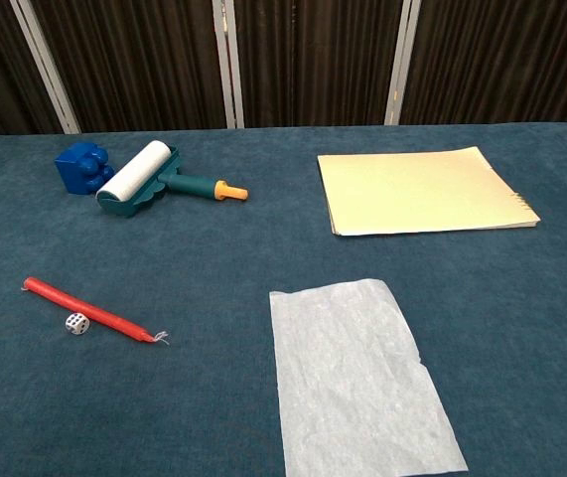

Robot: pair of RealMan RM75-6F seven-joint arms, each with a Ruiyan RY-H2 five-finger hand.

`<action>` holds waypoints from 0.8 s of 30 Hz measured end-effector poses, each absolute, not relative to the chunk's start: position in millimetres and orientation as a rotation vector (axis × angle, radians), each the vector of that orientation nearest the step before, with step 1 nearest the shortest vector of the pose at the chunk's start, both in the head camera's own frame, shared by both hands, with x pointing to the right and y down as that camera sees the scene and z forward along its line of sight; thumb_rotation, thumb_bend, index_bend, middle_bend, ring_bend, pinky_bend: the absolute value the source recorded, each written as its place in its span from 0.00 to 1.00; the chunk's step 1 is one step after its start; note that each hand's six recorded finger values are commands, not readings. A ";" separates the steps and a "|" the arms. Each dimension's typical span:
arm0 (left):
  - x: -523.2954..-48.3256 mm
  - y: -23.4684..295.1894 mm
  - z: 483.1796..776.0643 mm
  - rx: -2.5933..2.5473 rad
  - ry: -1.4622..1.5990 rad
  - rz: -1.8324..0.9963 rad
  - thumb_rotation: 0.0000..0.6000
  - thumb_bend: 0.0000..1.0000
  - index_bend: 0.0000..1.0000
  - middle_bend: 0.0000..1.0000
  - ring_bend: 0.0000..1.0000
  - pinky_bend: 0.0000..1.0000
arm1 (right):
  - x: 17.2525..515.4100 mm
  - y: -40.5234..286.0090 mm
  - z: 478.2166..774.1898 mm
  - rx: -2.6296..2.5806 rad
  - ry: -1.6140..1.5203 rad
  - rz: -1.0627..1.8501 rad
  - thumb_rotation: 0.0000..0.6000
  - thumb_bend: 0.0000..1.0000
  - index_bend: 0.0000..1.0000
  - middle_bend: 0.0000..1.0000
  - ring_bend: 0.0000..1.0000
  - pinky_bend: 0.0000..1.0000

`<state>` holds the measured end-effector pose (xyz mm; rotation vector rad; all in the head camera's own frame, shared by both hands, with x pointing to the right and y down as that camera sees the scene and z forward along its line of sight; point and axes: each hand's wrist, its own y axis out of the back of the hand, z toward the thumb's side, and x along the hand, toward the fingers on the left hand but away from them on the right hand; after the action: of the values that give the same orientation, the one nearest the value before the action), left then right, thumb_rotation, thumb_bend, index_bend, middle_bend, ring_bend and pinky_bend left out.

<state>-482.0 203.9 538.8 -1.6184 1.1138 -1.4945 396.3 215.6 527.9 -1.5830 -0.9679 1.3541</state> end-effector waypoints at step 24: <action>-359.9 244.0 647.0 -2.300 0.731 -1.675 1.00 0.79 0.00 0.99 0.96 1.00 | 400.5 213.9 527.9 -1.591 -0.974 1.356 1.00 0.00 0.00 0.00 0.00 0.00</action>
<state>-359.9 244.0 647.0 -2.2998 0.7314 -1.6747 400.5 213.9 527.9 -1.5905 -0.9743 1.3558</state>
